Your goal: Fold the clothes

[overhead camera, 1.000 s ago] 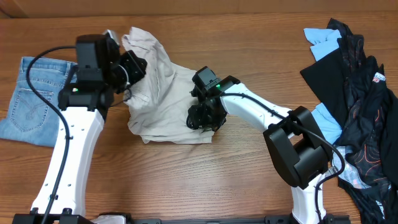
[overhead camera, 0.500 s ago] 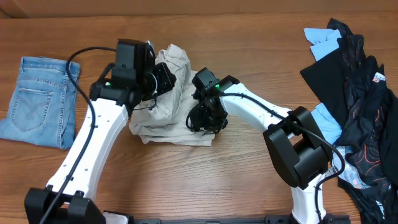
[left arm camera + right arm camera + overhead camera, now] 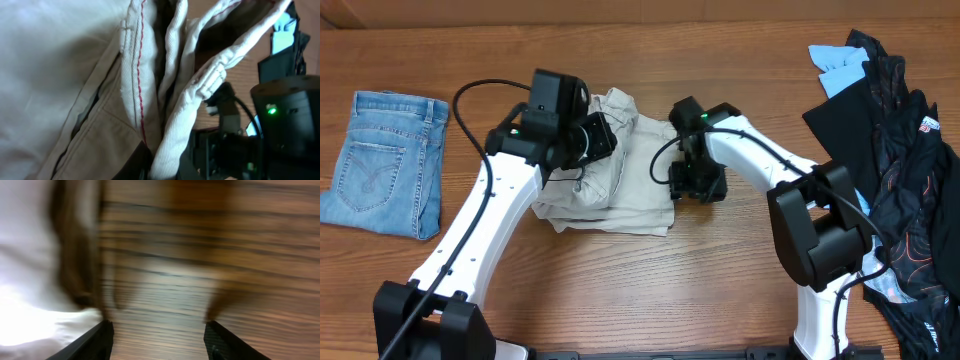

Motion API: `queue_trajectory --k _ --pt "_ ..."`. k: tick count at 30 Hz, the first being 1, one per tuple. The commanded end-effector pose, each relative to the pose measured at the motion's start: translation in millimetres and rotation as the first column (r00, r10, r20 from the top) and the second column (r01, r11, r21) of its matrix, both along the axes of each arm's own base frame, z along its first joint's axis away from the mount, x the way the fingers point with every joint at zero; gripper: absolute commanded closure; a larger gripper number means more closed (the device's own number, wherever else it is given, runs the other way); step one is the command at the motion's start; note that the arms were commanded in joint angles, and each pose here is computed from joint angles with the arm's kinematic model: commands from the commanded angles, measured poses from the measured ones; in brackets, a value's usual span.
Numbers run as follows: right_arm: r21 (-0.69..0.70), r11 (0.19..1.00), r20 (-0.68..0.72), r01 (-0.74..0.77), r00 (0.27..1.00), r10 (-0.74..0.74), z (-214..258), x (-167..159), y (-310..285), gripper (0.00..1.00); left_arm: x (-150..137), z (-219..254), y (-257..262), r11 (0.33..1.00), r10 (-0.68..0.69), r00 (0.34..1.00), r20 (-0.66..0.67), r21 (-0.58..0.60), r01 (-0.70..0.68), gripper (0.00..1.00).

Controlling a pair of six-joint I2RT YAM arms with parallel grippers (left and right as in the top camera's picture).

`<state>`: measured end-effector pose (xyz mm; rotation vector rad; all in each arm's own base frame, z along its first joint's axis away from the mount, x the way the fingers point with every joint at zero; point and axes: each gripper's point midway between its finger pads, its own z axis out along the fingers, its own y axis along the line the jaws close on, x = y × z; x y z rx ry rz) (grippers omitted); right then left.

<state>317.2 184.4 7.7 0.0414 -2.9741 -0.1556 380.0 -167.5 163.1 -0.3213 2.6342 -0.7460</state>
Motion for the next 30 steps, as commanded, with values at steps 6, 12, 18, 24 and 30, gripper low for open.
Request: queue_trajectory --k 6,12,18,24,30 --pt "-0.029 1.0 0.088 0.003 0.996 0.0 23.5 14.7 -5.5 0.37 9.7 8.1 -23.8 0.998 -0.065 0.996 0.066 -0.021 0.067 0.55" --pt "-0.073 0.997 0.094 0.011 0.996 -0.004 25.4 15.6 -17.0 0.35 22.6 40.9 -34.7 0.98 -0.166 0.961 0.223 -0.074 0.186 0.36" --pt "-0.069 0.996 0.184 0.058 0.982 -0.044 55.0 30.5 -34.7 0.34 33.6 30.9 11.5 0.997 -0.072 0.978 0.197 0.015 0.071 0.4" --pt "0.04 0.998 0.362 -0.052 0.932 0.034 119.4 50.1 -26.9 0.34 22.9 -0.9 68.5 0.953 0.027 0.994 0.108 0.298 -0.058 0.41" --pt "0.285 0.922 0.331 -0.261 0.93 0.161 130.6 25.5 20.0 0.35 20.2 -13.4 90.3 0.91 0.073 0.994 0.079 0.403 -0.098 0.42"
